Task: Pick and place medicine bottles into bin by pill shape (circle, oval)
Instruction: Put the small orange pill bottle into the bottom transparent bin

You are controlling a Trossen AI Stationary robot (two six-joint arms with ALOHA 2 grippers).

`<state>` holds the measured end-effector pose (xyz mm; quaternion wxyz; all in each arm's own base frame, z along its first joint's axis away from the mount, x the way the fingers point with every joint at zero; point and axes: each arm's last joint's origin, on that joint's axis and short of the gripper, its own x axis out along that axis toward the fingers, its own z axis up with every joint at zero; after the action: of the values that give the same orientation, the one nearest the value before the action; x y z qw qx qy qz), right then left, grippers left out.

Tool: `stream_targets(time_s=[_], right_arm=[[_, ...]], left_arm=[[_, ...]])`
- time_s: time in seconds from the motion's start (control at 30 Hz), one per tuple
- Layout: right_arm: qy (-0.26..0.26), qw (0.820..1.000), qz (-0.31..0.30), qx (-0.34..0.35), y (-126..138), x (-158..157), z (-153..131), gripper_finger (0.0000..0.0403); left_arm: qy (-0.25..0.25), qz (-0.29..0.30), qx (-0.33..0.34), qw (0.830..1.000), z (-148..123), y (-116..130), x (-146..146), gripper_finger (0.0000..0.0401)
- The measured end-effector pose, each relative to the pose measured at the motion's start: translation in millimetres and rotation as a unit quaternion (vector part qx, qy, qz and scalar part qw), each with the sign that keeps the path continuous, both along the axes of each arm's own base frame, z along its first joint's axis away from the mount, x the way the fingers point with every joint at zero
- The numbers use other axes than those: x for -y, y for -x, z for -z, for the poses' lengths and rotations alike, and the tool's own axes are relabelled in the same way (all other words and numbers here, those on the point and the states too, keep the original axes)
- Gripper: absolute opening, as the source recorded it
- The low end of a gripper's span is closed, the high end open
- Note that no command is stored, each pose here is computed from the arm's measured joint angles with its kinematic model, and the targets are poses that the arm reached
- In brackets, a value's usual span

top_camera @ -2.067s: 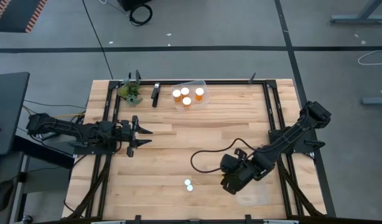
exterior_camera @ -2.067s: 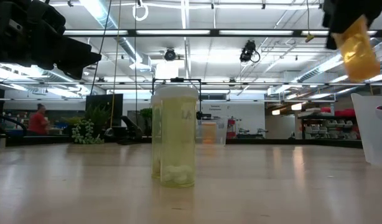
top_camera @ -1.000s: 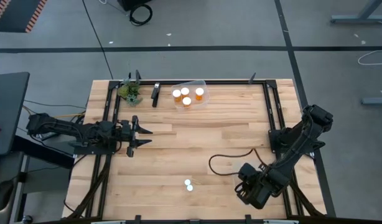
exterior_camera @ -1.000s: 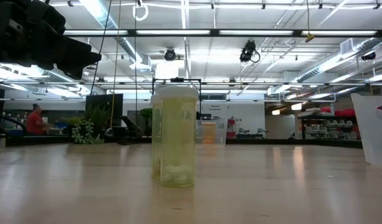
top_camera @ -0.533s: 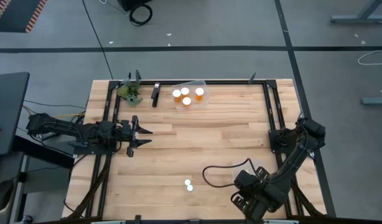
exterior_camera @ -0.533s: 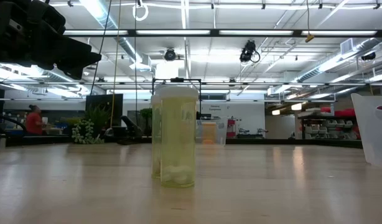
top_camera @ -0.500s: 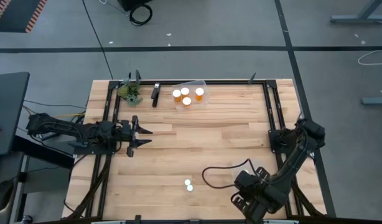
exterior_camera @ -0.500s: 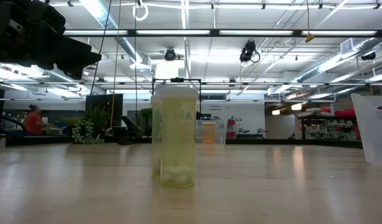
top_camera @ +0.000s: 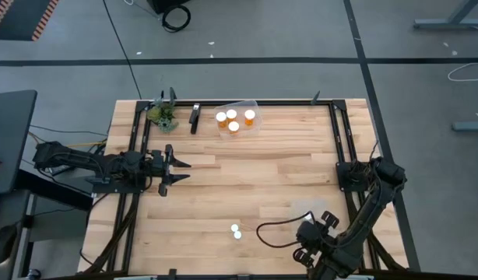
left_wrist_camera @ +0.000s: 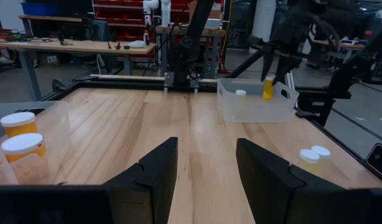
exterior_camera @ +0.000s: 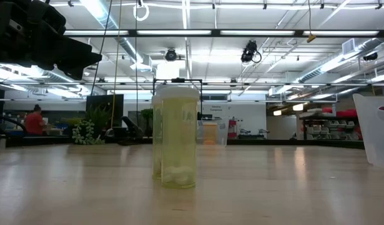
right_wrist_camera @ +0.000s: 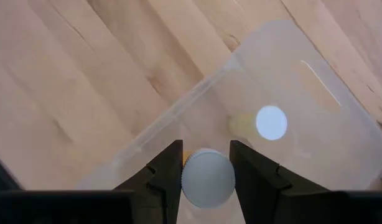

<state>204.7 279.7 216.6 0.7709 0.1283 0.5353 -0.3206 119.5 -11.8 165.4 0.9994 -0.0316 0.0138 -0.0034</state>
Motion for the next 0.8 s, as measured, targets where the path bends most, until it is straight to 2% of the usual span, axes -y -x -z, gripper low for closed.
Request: stream_targets(time_s=[0.37, 0.8], right_arm=[[-0.006, 1.000, -0.003, -0.016, 8.2, 9.8, 43.7, 0.0133], [-0.022, 1.000, 0.002, -0.013, 7.3, 8.1, 44.2, 0.0140]], left_arm=[[0.000, 0.000, 0.000, 1.000, 0.0, 0.0, 0.0, 0.0172], [0.000, 0.000, 0.000, 1.000, 0.0, 0.0, 0.0, 0.0172]])
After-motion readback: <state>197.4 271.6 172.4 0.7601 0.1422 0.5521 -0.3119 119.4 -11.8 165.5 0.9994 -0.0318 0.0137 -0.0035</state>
